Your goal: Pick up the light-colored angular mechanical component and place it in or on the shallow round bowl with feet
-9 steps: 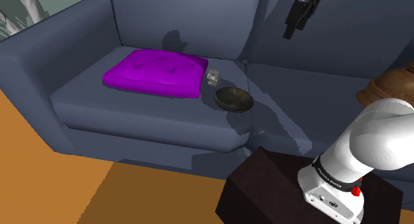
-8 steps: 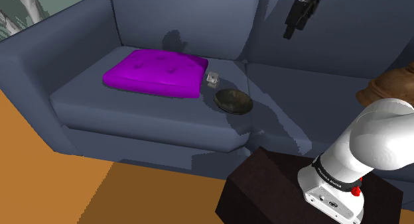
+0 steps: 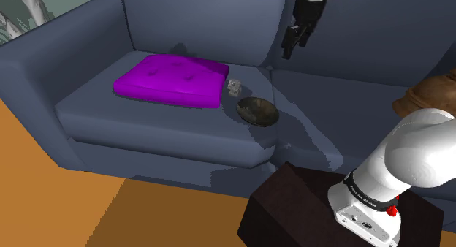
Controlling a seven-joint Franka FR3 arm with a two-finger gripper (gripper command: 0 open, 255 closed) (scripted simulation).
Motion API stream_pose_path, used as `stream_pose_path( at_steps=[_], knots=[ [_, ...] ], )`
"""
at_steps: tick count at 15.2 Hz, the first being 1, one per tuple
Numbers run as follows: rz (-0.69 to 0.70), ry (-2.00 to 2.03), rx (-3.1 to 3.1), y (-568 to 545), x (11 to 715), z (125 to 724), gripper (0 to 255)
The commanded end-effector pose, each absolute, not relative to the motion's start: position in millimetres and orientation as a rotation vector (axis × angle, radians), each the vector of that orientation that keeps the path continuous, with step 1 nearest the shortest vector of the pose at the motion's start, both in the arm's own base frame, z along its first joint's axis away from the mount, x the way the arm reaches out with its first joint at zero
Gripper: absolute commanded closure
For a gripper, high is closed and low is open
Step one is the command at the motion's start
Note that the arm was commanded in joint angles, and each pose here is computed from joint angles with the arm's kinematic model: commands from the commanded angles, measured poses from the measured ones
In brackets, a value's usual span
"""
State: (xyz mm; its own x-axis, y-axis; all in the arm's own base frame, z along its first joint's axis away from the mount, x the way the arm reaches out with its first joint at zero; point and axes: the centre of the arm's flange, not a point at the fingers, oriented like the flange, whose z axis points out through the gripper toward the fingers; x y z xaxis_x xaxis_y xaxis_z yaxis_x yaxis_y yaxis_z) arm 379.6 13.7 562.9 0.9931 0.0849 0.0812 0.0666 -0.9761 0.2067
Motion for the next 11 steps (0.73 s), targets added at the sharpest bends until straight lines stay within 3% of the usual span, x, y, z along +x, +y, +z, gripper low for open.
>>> stream_pose_path(
  at_steps=[1,11],
  knots=[
    [0.140,0.110,2.905,21.4,399.8,544.2,0],
    [0.158,0.098,2.770,52.9,492.3,447.6,0]
  ],
)
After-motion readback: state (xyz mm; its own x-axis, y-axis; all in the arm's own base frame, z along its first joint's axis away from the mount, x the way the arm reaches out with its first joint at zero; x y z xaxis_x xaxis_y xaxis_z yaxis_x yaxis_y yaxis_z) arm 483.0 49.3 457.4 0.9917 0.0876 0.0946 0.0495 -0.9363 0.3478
